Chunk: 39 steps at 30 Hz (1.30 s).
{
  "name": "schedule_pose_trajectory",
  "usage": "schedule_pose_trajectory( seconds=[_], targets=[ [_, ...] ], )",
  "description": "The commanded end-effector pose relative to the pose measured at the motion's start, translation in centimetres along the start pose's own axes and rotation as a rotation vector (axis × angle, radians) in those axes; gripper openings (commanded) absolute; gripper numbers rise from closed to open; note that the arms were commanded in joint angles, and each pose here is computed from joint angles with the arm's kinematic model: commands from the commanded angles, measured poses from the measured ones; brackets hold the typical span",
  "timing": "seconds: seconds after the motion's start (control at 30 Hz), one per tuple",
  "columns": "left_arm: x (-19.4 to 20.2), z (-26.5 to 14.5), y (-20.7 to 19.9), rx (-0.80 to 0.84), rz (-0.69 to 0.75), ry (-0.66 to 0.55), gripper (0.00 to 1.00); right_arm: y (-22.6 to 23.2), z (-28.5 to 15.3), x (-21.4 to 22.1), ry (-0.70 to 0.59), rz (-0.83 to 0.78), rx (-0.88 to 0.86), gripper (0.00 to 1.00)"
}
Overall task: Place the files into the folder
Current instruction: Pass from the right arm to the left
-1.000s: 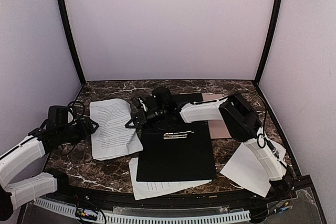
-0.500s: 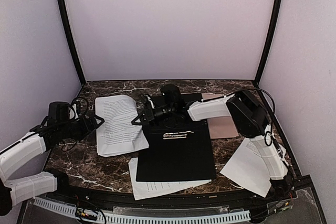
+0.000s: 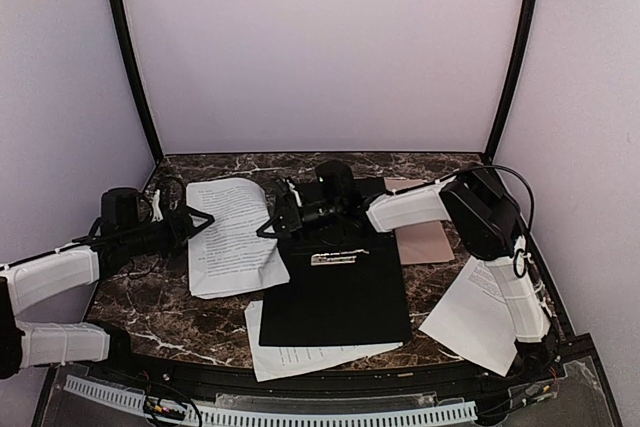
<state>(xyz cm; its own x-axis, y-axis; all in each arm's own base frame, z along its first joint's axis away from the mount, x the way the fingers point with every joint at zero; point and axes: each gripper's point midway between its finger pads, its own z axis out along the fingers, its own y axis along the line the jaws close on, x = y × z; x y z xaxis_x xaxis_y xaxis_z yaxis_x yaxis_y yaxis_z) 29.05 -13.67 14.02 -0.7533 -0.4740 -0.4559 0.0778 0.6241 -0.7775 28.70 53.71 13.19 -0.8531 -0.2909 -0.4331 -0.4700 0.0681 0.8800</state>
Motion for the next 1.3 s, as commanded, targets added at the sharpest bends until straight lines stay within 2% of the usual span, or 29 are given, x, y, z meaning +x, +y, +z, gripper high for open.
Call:
schedule_pose_trajectory(
  seconds=[0.0,0.23,0.57,0.6,0.63,0.77,0.87,0.93,1.03,1.27],
  targets=[
    [0.2,0.4,-1.6,0.109,-0.002,0.018,0.8,2.4,-0.7,-0.9,-0.032,-0.055,-0.04,0.0],
    [0.1,0.6,-2.9,0.2,-0.017,0.02,0.58,2.3,-0.9,-0.7,-0.037,-0.05,-0.037,0.0],
    [-0.6,-0.1,-4.6,0.216,0.085,0.024,0.09,1.9,-1.5,-0.1,-0.038,-0.045,-0.028,0.0],
    [-0.8,-0.1,-4.8,0.216,0.102,0.023,0.06,2.1,-1.5,-0.1,-0.036,-0.052,-0.031,0.01],
    [-0.5,0.0,-4.7,0.207,0.103,0.034,0.02,2.2,-1.6,0.0,-0.034,-0.056,-0.032,0.06],
    [-0.4,-0.2,-6.0,0.194,0.167,0.06,0.01,2.5,-2.9,0.3,-0.036,-0.108,0.018,0.38],
    [0.0,-0.2,-7.3,0.154,0.28,0.084,0.01,2.4,-5.0,0.7,-0.041,-0.187,0.124,0.68],
    [0.8,-0.2,-8.2,0.131,0.346,0.127,0.01,2.9,-6.6,0.8,-0.054,-0.26,0.177,0.78],
    [1.9,-0.2,-10.0,0.134,0.425,0.202,0.01,4.2,-9.2,0.8,-0.08,-0.375,0.274,0.83],
    [3.2,-0.6,-11.7,0.096,0.582,0.309,0.01,7.3,-16.0,-0.1,-0.143,-0.554,0.511,0.82]
  ],
)
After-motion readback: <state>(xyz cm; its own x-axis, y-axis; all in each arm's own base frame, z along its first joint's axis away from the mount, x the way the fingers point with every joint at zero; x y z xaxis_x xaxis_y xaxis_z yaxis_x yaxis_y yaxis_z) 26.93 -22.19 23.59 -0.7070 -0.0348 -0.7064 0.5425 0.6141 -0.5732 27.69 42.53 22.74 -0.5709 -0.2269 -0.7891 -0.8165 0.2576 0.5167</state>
